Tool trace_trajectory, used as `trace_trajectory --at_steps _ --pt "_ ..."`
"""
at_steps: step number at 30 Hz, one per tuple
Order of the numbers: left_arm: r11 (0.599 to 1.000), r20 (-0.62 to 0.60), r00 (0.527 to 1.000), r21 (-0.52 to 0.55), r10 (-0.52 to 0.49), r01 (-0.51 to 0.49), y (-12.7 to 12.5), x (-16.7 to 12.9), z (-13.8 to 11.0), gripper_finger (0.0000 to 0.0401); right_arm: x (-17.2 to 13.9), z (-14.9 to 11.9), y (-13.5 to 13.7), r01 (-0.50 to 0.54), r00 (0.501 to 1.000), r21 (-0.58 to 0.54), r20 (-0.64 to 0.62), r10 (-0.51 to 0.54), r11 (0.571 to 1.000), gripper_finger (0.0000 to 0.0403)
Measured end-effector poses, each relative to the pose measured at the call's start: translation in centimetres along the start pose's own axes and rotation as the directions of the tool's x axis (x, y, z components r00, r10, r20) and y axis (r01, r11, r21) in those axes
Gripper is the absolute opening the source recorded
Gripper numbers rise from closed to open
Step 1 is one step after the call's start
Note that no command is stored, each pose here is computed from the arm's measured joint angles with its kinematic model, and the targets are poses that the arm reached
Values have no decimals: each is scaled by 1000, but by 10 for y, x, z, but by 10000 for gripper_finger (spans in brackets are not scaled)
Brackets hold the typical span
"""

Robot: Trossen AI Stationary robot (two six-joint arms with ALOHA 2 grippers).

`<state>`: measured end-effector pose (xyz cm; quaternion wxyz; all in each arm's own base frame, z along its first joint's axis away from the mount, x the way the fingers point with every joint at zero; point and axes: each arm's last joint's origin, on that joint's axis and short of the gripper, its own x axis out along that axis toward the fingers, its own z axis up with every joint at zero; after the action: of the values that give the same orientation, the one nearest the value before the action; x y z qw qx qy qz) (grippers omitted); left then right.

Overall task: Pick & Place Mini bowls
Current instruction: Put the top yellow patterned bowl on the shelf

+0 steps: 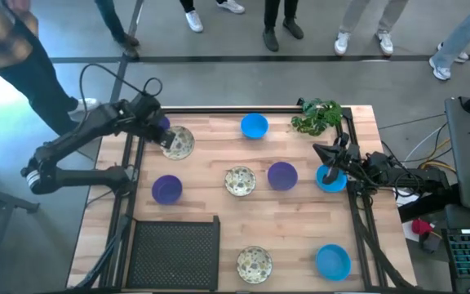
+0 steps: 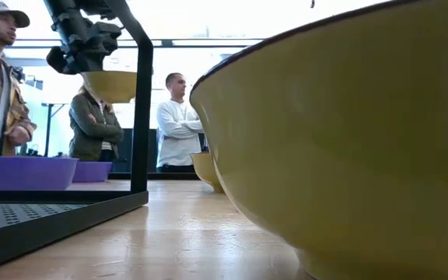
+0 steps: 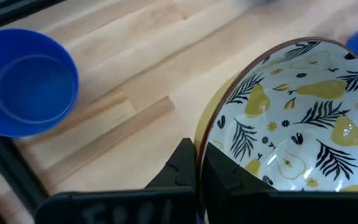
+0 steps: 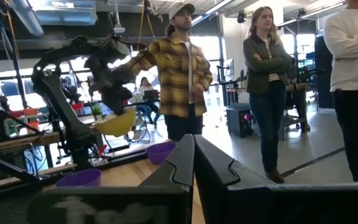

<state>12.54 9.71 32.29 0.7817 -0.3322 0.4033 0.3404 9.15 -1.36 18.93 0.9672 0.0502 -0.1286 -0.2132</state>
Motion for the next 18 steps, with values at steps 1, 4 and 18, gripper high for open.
trace_trajectory --at_steps 1,4,18 --pt "1000 -7 1000 22 1 -1 1 -1 -2 1 0 0 0 0 1000 0 0 0 1000 8" --pt "996 -50 999 93 -12 16 2 -4 -7 1 0 0 0 0 1000 -5 0 0 1000 8" --pt "910 -242 957 339 -162 240 -3 -13 -29 1 0 0 0 0 1000 -86 0 0 996 8"
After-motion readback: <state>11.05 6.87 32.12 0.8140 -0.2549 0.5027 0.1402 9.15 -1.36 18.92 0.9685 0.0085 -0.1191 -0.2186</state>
